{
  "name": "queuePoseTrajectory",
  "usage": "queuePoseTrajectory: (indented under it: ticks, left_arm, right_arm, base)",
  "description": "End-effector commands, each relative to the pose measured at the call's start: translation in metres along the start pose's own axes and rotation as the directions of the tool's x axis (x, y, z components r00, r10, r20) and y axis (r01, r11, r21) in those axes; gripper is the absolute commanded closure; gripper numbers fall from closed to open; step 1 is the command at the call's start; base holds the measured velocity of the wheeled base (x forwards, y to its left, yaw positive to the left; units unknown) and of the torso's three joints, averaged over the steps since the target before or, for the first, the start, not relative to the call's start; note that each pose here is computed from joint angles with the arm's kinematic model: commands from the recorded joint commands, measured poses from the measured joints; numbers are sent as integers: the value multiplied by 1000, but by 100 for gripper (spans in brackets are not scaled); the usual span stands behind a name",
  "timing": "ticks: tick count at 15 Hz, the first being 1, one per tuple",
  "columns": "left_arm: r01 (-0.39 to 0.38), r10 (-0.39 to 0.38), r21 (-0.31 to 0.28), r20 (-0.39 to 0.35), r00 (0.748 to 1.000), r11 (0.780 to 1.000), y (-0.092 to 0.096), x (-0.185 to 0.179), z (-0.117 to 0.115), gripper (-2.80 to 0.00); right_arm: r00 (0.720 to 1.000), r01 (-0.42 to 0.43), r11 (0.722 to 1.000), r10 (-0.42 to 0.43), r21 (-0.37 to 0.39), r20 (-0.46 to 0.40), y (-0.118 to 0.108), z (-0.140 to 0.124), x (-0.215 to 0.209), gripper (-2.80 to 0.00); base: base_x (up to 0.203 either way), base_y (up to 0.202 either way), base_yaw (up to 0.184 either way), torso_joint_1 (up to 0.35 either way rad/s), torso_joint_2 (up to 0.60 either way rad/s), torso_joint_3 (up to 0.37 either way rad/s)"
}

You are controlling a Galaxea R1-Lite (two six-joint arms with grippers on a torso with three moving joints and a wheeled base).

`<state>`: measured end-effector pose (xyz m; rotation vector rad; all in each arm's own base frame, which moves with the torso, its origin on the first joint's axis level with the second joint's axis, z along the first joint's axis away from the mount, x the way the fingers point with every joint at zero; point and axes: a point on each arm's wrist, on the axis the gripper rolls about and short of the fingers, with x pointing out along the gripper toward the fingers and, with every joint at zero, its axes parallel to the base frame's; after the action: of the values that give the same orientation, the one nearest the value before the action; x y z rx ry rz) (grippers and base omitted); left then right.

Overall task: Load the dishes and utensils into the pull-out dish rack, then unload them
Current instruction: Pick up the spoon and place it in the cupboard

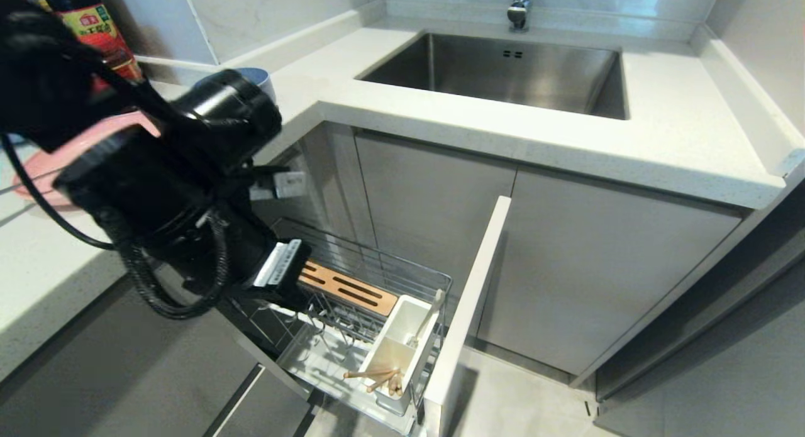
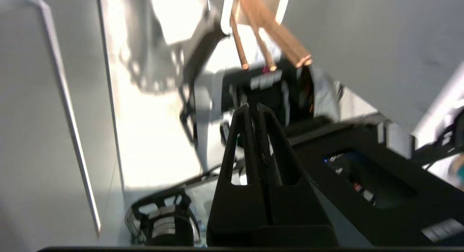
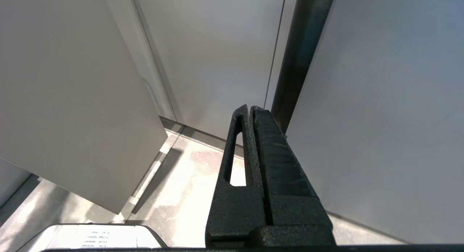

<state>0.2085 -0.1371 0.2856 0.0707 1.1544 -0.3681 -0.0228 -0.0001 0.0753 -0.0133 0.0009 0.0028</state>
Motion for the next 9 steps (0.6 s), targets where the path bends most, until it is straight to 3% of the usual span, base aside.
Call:
queuePoseTrajectory:
  ticks: [1, 3, 4, 6, 9]
  left_arm:
    - [20, -18, -13, 125, 992, 1000, 8, -42, -17, 0]
    - [22, -7, -56, 265, 964, 998, 22, -81, -33, 0]
    - [21, 12, -92, 343, 939, 996, 31, -101, -40, 0]
    - [12, 64, -155, 476, 877, 988, 45, -131, -52, 0]
    - [-6, 147, -226, 609, 779, 974, 59, -155, -60, 0]
  right_arm:
    - [1000, 0, 1000, 0, 0, -1, 0, 0, 0, 0]
    - [1000, 0, 1000, 0, 0, -1, 0, 0, 0, 0]
    - [1000, 0, 1000, 0, 0, -1, 0, 0, 0, 0]
    - [1000, 0, 1000, 0, 0, -1, 0, 0, 0, 0]
    - [1000, 0, 1000, 0, 0, -1, 0, 0, 0, 0]
  base:
    - [0, 0, 0, 0, 0, 0]
    - [0, 0, 0, 0, 0, 0]
    - [0, 0, 0, 0, 0, 0]
    - [0, 0, 0, 0, 0, 0]
    - [0, 0, 0, 0, 0, 0]
